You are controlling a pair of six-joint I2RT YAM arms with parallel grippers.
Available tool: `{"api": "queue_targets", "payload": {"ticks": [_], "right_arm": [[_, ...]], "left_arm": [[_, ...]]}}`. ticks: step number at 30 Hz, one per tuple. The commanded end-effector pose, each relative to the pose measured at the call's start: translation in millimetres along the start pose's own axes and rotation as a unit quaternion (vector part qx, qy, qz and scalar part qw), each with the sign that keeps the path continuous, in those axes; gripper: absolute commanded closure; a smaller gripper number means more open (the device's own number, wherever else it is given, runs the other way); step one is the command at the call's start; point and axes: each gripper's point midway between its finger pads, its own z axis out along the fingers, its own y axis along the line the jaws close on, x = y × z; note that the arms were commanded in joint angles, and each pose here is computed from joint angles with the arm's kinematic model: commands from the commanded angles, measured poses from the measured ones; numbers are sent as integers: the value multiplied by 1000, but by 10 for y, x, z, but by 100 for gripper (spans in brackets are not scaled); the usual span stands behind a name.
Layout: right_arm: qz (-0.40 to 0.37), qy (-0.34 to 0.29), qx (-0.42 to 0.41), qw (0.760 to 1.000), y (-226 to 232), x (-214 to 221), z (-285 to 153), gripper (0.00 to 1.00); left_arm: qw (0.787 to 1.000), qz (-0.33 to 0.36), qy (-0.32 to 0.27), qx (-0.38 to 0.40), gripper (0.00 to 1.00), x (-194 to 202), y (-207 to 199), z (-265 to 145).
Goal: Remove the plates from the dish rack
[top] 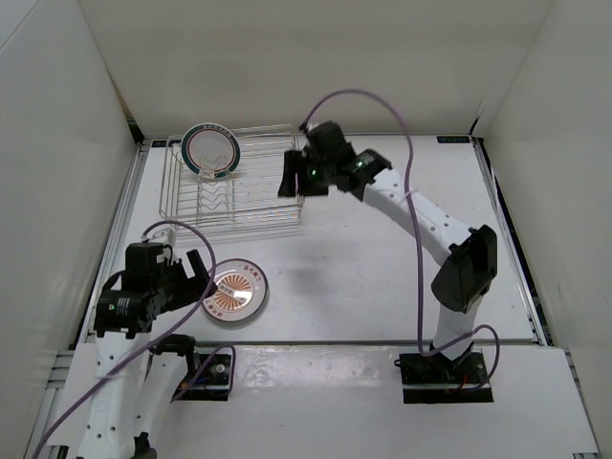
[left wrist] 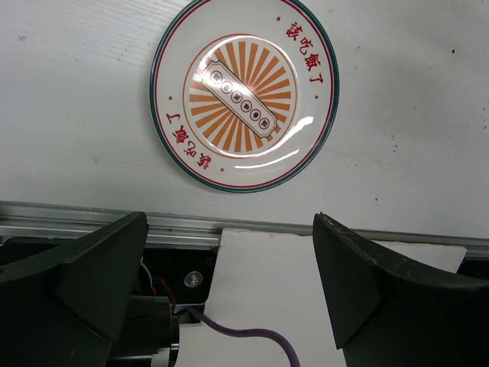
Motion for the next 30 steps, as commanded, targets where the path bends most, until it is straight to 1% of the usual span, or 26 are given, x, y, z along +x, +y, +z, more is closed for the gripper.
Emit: {"api": "queue_targets", "payload": {"ticks": [1, 2, 3, 4, 6, 7, 9, 11, 12, 13, 14, 16, 18, 20, 22, 23, 24, 25, 26, 28, 29, 30], "right_arm": [[-6, 27, 175, 984, -875, -167, -233, 35], [5, 37, 177, 983, -970, -188, -233, 33], [22, 44, 182, 982, -1043, -221, -152, 33], [35, 57, 171, 983, -1077, -193, -130, 33], [42, 85, 163, 982, -1155, -17, -6, 34], [36, 72, 158, 984, -1198, -33, 104, 34], [28, 77, 134, 988, -1171, 33, 214, 34], [27, 77, 119, 990, -1165, 53, 330, 34], [23, 70, 113, 991, -1151, -4, 363, 34], [24, 68, 112, 991, -1192, -26, 439, 34], [22, 68, 108, 992, -1169, -28, 477, 34], [33, 64, 95, 993, -1158, -65, 594, 36], [43, 60, 89, 993, -1142, -84, 633, 36], [54, 60, 104, 991, -1191, -89, 613, 37], [78, 47, 128, 988, -1250, -165, 545, 37], [82, 40, 166, 982, -1367, -177, 495, 37], [85, 33, 177, 980, -1394, -199, 464, 37], [105, 22, 192, 975, -1467, -230, 443, 37], [102, -8, 201, 974, -1514, -365, 425, 37], [100, -28, 182, 978, -1513, -449, 467, 37], [101, -24, 159, 982, -1445, -449, 504, 37], [100, -39, 144, 984, -1415, -538, 532, 37]], "left_arm": [[1000, -13, 24, -1, 0, -122, -93, -3], [1000, -7, 22, 10, 0, -184, -153, -45], [999, -4, 33, 11, 0, -202, -173, -11], [1000, 1, 22, 19, 0, -271, -211, -10], [1000, 16, 13, 20, 0, -345, -221, 0], [999, 22, -3, 25, 0, -430, -251, -10], [999, 39, -9, 24, 0, -519, -263, -17], [999, 48, -6, 20, 0, -592, -276, -33], [999, 48, -3, 15, 0, -614, -269, -34], [999, 48, 10, 11, 0, -616, -266, 9], [999, 48, 12, 11, 0, -636, -277, 15], [999, 47, 14, 14, 0, -677, -305, 52], [999, 42, 16, 18, 0, -690, -330, 69], [999, 36, 22, 18, 0, -695, -340, 94], [999, 32, 24, 18, 0, -696, -345, 107], [999, 30, 27, 18, 0, -682, -345, 111], [999, 27, 30, 17, 0, -662, -338, 119], [999, 26, 29, 16, 0, -664, -333, 123], [999, 26, 31, 15, 0, -650, -327, 122], [999, 26, 29, 14, 0, -643, -321, 105], [999, 29, 28, 13, 0, -640, -311, 113], [999, 31, 25, 12, 0, -646, -303, 116]]}}
